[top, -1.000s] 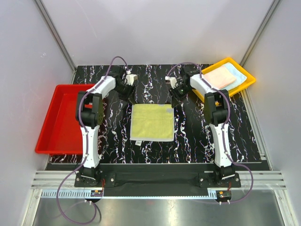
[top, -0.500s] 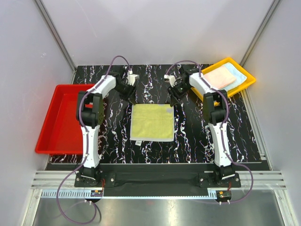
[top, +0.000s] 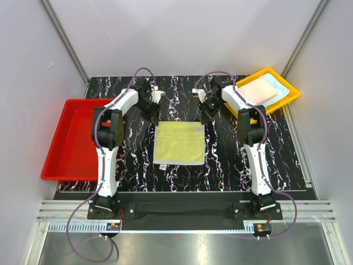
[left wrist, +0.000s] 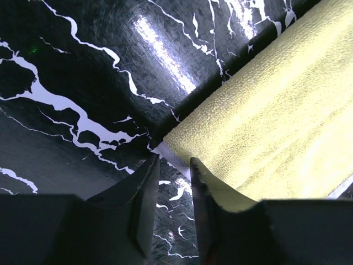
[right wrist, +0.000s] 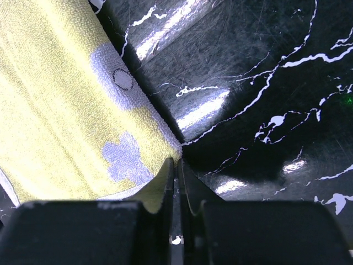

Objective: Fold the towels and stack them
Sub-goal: Fold the towel

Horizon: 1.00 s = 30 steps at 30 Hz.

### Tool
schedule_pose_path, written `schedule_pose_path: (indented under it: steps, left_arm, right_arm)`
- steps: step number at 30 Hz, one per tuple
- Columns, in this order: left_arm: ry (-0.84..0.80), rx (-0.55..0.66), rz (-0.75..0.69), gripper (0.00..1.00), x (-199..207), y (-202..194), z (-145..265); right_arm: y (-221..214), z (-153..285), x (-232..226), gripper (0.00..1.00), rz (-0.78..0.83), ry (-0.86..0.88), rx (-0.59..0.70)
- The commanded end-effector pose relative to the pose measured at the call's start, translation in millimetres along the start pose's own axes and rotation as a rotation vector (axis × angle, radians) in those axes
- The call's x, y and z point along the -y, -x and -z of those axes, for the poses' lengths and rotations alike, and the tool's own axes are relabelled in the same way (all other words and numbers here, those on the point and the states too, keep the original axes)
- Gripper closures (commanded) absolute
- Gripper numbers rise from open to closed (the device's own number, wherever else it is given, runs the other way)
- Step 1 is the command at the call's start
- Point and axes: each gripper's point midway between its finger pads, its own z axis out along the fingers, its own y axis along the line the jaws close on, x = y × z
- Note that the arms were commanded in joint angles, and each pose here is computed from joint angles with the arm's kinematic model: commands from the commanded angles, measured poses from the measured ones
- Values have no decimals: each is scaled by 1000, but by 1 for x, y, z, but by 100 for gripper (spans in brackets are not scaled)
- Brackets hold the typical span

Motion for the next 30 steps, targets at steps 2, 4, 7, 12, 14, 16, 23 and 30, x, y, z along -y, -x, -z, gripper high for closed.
schedule_pose_path:
  steps: [2,4,7,12,14,16,23,30]
  left_arm:
    - [51,21,-41,69,-9,14,-3]
    - [56,17,-41,69,-8,15,-5]
    - [62,27,-53,63,-7,22,-4]
    - [67,65,-96,52,-3,34,11]
    - [62,68,-112,50,-2,36,15]
    - [34,65,-118,50,2,38,16]
    - [-14,11,-105,49,4,25,1]
    - [4,-31,-106,51,1,19,-11]
  right_arm:
    - [-15,-11,6,92,10,0,-47]
    - [-13,-10,7,93,16,-6,-39]
    - [-12,-9,10,96,15,-20,-36]
    - [-4,-7,13,100,27,-47,-23]
    - [1,-6,15,100,36,-66,-15]
    - [4,-4,17,100,45,-81,-9]
    - [15,2,17,100,63,-98,26]
    - [26,7,16,100,73,-104,65]
